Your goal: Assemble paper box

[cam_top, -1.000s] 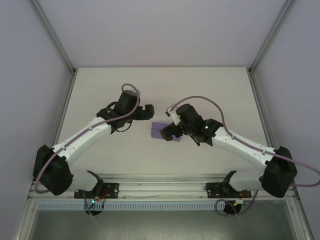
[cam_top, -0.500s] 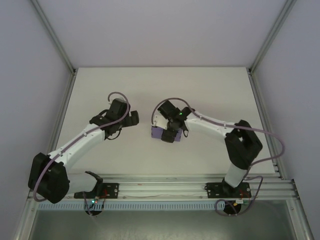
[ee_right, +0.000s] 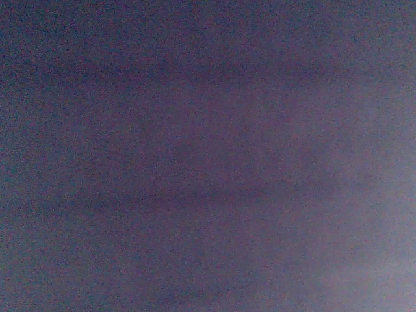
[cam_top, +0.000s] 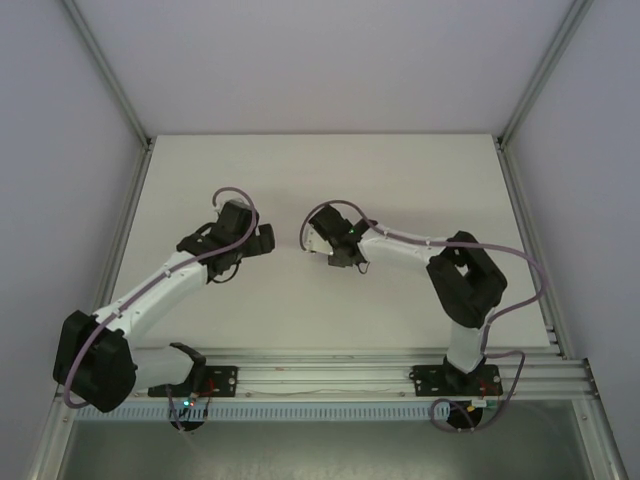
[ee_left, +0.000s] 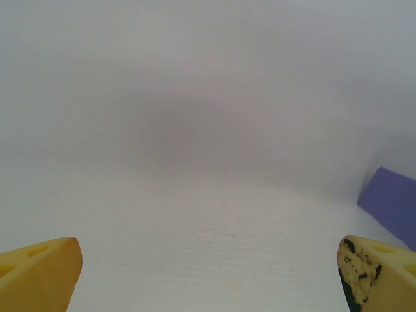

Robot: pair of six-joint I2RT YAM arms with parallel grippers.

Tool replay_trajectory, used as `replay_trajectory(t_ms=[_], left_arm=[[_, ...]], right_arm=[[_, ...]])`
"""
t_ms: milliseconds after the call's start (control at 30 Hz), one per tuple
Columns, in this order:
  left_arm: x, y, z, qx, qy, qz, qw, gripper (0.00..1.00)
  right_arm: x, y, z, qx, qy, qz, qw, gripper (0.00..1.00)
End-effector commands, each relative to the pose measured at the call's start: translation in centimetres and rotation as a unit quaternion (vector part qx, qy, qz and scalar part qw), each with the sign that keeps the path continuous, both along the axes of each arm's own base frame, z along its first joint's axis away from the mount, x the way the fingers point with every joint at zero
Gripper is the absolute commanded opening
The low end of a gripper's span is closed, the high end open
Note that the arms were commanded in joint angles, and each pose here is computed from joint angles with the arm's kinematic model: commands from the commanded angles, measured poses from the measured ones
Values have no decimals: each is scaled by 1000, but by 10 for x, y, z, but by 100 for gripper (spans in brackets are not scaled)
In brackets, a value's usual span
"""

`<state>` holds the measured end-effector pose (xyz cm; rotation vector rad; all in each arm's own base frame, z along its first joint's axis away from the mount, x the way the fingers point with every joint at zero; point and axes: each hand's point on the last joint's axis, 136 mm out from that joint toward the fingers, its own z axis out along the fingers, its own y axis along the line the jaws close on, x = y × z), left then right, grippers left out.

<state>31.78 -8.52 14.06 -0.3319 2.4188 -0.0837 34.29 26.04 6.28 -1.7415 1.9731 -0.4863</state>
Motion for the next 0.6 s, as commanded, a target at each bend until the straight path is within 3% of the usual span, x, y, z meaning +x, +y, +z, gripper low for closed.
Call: replay_trajectory(t_ms=[0, 167, 267, 500, 567], left_arm=[[-6, 16, 4, 24, 0, 25, 999, 100], [-10, 17, 9, 21, -10, 20, 1000, 100], [-11, 18, 13, 21, -18, 19, 999, 100], [-4, 13, 18, 15, -41, 2, 999, 100], [0, 18, 20, 18, -60, 12, 998, 100]], right_arm=[[22, -13, 9, -60, -86, 22, 994, 49], [4, -9, 5, -27, -53, 44, 997, 68], [-19, -14, 12, -6, -19, 37, 999, 100], [-81, -19, 43, 106, 77, 15, 991, 100], [-87, -28, 51, 151, 73, -7, 986, 100]])
